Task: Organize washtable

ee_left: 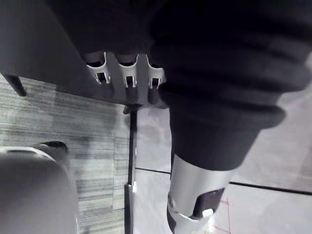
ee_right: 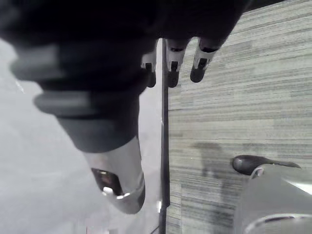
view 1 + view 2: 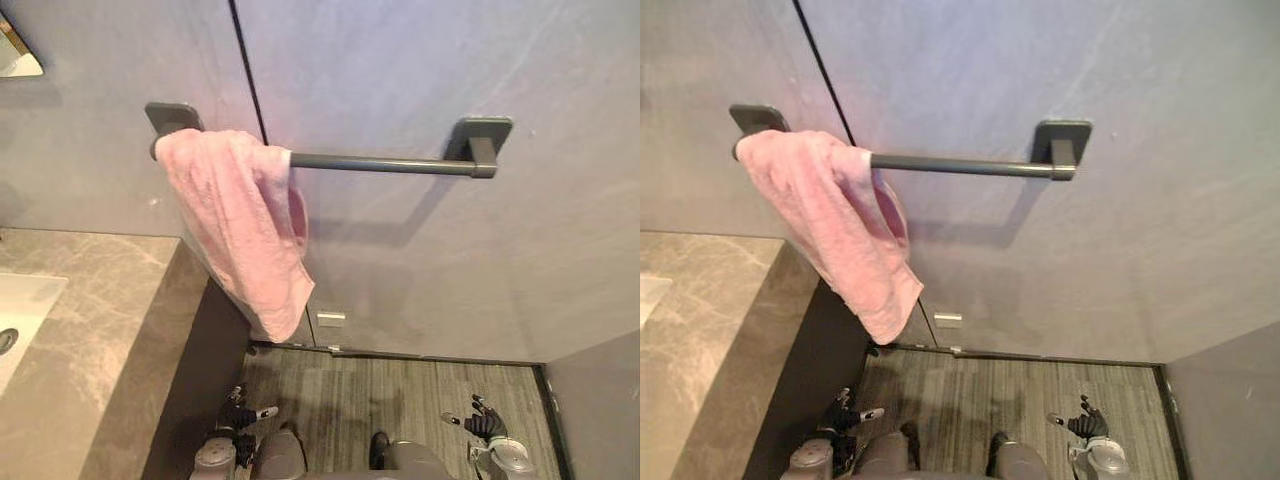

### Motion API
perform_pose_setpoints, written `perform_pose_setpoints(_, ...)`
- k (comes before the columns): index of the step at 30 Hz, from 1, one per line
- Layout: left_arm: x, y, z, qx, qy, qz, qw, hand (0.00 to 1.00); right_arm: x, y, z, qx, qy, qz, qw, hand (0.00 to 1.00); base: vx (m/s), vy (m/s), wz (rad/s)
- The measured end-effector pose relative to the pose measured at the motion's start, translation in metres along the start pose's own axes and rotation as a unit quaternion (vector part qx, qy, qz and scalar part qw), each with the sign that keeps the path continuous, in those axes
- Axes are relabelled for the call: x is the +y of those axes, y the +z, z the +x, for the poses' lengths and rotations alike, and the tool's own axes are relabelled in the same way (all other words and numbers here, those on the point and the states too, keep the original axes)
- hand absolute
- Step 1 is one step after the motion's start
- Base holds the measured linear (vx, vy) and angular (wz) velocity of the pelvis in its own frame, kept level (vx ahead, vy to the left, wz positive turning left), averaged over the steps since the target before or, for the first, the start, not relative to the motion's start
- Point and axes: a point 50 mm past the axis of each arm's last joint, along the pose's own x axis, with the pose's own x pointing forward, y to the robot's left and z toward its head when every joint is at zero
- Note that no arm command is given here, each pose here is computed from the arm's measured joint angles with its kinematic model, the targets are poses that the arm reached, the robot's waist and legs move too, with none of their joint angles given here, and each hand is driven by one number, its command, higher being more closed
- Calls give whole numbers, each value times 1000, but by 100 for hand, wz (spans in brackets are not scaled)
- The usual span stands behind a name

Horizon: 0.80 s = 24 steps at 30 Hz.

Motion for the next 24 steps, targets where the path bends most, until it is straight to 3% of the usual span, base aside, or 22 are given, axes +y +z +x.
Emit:
perform_pose_setpoints(16, 13, -2, -2, 1, 15, -7, 1000, 0, -6, -20, -5, 35, -6, -7, 999, 0, 33, 23, 1)
perform_pose_setpoints(24, 42, 61, -23, -176, 56, -59, 981, 0, -11, -21, -6, 33, -8, -18, 999, 0, -18, 4, 9)
